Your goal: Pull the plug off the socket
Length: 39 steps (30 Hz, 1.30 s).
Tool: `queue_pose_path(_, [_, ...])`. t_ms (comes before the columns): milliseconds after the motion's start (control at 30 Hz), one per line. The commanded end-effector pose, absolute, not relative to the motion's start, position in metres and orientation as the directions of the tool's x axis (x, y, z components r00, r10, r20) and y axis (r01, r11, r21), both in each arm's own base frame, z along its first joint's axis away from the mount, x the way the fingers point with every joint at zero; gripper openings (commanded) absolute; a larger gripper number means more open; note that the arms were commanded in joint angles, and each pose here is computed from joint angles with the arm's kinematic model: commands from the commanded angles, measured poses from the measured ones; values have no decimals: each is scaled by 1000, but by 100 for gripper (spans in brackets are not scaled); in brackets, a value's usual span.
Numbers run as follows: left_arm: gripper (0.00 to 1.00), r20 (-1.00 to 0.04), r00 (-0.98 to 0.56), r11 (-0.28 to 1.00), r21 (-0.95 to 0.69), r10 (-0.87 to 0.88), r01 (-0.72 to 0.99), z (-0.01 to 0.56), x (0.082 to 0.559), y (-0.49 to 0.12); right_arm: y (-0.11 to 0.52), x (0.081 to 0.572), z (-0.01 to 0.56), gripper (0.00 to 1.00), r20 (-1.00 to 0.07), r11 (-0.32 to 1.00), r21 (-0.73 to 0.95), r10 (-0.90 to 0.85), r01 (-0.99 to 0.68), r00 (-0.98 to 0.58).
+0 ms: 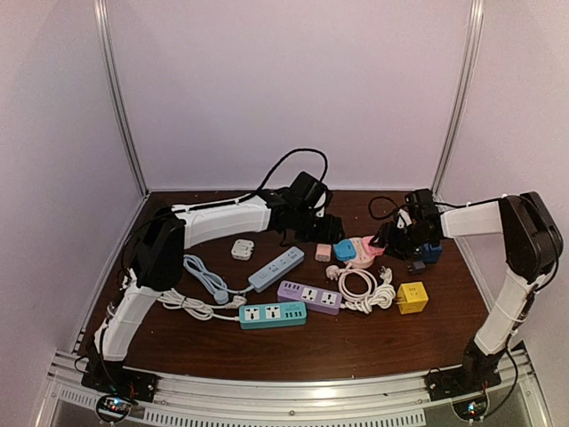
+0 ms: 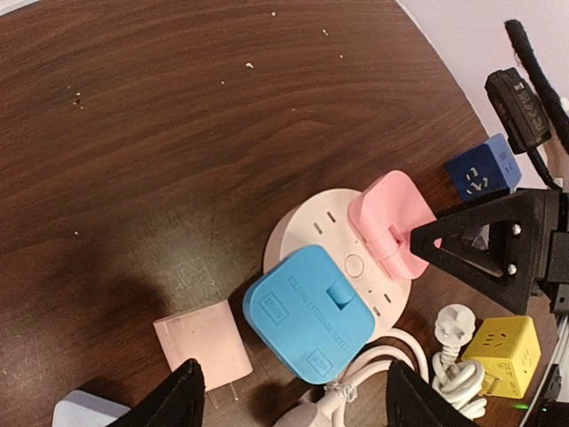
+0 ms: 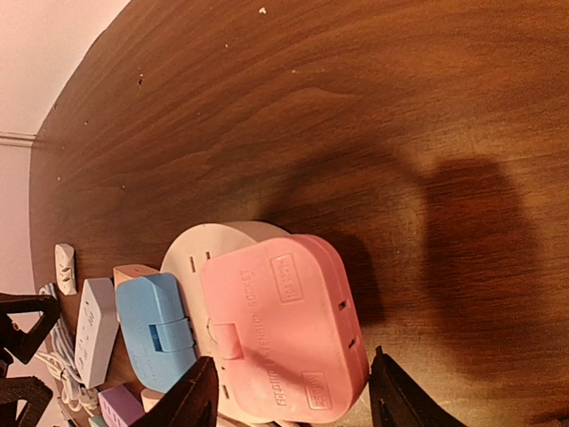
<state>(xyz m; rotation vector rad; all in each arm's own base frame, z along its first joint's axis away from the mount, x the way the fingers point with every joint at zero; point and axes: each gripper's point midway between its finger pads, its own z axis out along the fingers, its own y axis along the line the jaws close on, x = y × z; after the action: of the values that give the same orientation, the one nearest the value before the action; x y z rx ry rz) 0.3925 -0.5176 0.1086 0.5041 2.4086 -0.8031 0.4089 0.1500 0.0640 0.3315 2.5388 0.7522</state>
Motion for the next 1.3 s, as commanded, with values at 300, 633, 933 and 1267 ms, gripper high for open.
queue_pose_path(300, [70,-637,-734,813,-284,237,509,68,408,-527,155,409,42,57,-332,791,601,375,112,-865])
queue_pose_path(633, [70,-624,-731,816,-249,276,522,48,404,-532,155,417,57,48,-368,791,605,379,90,-849])
queue_pose_path(933, [70,-614,-725,818,-215,311,534,37,398,-533,157,415,77,39,-414,809,585,359,57,-836])
queue_pose_path(1267, [70,-615,-722,812,-218,317,541,38,397,-535,165,411,78,32,-429,822,569,334,36,-839])
